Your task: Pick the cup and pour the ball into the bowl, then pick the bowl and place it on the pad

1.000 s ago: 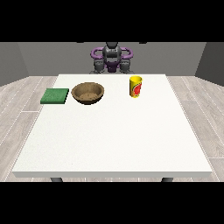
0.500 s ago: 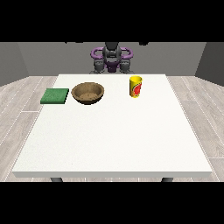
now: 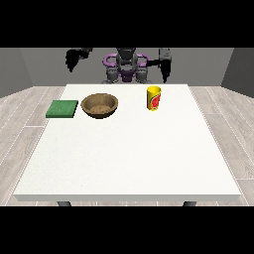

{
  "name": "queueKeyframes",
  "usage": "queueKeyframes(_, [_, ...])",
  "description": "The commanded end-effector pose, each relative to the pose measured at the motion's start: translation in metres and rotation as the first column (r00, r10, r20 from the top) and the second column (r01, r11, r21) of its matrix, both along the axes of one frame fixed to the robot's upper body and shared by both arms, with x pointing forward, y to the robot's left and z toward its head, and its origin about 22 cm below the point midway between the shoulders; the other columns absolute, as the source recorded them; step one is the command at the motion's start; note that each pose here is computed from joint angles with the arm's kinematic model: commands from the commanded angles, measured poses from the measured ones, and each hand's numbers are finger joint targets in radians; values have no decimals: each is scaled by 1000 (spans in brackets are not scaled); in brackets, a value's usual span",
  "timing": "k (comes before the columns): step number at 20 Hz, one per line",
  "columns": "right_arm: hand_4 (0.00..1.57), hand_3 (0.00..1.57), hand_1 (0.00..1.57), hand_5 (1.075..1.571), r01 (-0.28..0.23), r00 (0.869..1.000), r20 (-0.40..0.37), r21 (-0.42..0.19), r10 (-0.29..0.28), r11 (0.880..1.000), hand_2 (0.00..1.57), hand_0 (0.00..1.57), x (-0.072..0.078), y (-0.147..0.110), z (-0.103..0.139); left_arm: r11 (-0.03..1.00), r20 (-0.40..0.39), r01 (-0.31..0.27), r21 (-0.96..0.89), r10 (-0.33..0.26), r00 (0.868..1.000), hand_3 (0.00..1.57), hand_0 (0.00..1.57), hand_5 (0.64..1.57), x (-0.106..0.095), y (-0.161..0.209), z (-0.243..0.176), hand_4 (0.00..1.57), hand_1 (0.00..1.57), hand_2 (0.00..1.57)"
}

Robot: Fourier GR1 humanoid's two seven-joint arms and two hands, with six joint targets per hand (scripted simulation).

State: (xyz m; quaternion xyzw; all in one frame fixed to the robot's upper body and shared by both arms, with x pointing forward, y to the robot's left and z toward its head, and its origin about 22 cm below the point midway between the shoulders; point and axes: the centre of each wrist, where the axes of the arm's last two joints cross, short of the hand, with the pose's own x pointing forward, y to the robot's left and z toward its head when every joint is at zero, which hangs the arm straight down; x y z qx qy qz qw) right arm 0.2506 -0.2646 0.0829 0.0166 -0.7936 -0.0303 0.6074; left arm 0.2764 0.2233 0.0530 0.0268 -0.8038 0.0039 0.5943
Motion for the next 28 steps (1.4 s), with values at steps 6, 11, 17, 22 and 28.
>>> queueKeyframes(6, [667, 0, 0, 1559, -21, 999, 30, 3, 21, 1000, 0, 0, 18, -40, 5, 999, -21, 23, 26, -22, 1000, 0, 0, 1451, 21, 15, -68, 0, 0, 0])
queueKeyframes(11, [670, 0, 0, 1560, -5, 998, -62, -18, 4, 1000, 0, 0, 8, -48, -25, 1000, -104, 10, 14, -9, 994, 0, 0, 1433, 30, 31, -95, 138, 0, 0])
queueKeyframes(17, [675, 0, 0, 1564, 12, 1000, -28, -18, -13, 1000, 0, 0, 15, -74, -36, 1000, -73, -12, 10, 12, 997, 0, 0, 1423, 45, 25, -101, 183, 0, 0])
queueKeyframes(22, [674, 0, 0, 1566, -48, 998, 35, -26, 49, 998, 0, 0, 23, -62, 7, 996, -42, -92, -2, 92, 995, 0, 0, 1555, 52, 50, -118, 887, 0, 0])
queueKeyframes(28, [642, 74, 0, 1568, -119, 991, 57, -37, 121, 992, 0, 0, 14, -77, 20, 962, -41, -187, 201, 199, 979, 1571, 1265, 1483, 18, 22, -164, 1335, 1265, 1571])
